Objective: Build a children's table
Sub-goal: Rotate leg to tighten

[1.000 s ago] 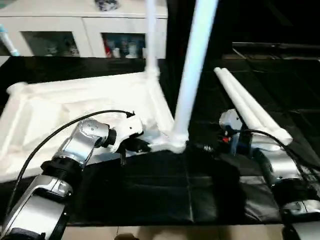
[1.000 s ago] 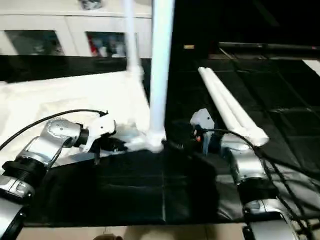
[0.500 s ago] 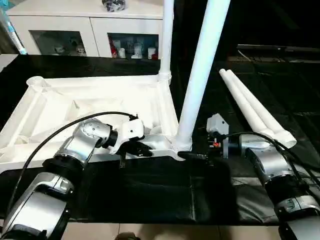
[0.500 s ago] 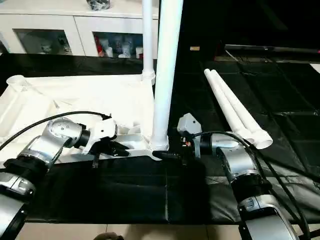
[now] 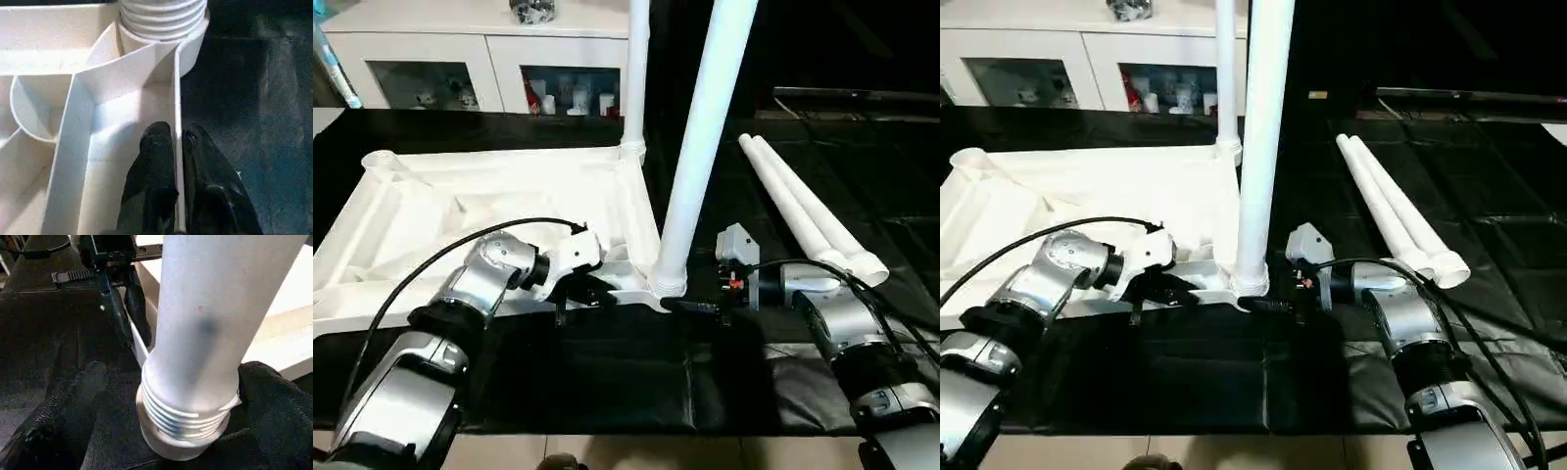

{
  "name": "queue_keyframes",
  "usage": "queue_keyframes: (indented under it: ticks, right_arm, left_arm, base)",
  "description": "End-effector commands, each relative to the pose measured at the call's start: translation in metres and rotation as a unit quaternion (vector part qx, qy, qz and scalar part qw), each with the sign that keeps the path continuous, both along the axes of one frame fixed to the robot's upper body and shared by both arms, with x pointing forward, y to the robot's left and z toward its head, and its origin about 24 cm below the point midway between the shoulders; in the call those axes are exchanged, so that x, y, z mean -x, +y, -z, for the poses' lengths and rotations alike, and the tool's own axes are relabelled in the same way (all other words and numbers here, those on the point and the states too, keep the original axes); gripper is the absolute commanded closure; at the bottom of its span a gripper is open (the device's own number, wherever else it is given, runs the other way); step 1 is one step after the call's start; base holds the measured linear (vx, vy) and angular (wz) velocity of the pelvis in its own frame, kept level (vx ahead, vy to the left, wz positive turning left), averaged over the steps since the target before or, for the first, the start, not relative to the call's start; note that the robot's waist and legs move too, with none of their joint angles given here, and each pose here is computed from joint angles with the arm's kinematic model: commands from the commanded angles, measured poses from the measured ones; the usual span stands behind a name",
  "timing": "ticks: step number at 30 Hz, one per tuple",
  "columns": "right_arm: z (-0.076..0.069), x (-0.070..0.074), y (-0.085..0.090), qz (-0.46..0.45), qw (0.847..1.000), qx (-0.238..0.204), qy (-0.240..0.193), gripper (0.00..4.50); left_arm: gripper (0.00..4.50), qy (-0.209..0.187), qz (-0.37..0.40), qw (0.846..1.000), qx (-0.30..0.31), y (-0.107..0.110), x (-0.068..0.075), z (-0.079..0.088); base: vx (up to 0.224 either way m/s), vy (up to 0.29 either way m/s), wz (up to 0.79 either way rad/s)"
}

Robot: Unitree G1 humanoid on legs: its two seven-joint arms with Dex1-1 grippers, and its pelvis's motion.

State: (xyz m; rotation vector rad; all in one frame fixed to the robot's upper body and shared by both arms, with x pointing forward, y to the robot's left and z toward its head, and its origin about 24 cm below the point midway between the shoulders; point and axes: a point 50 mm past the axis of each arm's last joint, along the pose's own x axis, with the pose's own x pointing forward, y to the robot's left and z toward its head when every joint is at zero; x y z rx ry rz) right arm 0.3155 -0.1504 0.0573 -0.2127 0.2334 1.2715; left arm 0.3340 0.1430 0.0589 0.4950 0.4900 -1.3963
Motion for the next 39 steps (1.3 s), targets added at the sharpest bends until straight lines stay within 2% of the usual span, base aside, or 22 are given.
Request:
queue_keyframes:
  ticks: [1,3,13,17,27,28,30,34,39]
  right_arm:
    - [0.000,0.001,0.000,-0.005,1.000,0.008,0.001,0.00]
    - [0.000,0.001,0.000,-0.005,1.000,0.009,0.002,0.00]
    - [0.001,0.000,-0.001,-0.003,1.000,0.009,0.005,0.00]
    - [0.000,-0.001,0.000,-0.004,1.000,0.010,0.005,0.00]
    - [-0.004,-0.001,0.001,-0.035,0.999,0.004,0.017,0.00]
    - [-0.004,0.000,0.000,-0.047,0.999,0.007,0.024,0.30]
    - [-0.003,0.000,0.000,-0.054,0.998,0.010,0.027,0.30]
    - [-0.002,0.001,0.002,-0.066,0.997,0.010,0.033,0.77]
    - [-0.002,0.001,0.005,-0.077,0.996,0.008,0.038,1.15]
  left_arm:
    - [4.15,0.007,-0.002,1.000,0.018,-0.001,-0.002,-0.003]
    - [4.47,0.009,0.002,1.000,0.023,-0.002,-0.001,-0.004]
    - [4.47,0.016,0.002,0.999,0.032,0.001,0.001,-0.001]
    - [4.47,0.008,0.003,1.000,0.005,0.004,0.002,0.004]
    - [4.47,0.025,0.082,0.996,-0.006,0.002,0.013,0.003]
    - [4.50,0.025,0.090,0.996,-0.008,0.001,0.014,0.003]
    - [4.50,0.023,0.095,0.995,-0.011,0.000,0.014,0.003]
    - [4.50,0.020,0.103,0.994,-0.020,-0.001,0.014,0.004]
    - [4.50,0.021,0.103,0.994,-0.023,-0.001,0.015,0.004]
  base:
    - [0.000,0.000,0.00]
    - [0.000,0.000,0.00]
    - [0.000,0.000,0.00]
    - [0.000,0.000,0.00]
    - [0.000,0.000,0.00]
    - [0.000,0.000,0.00]
    - [0.000,0.000,0.00]
    - [0.000,0.000,0.00]
    - [0.000,0.000,0.00]
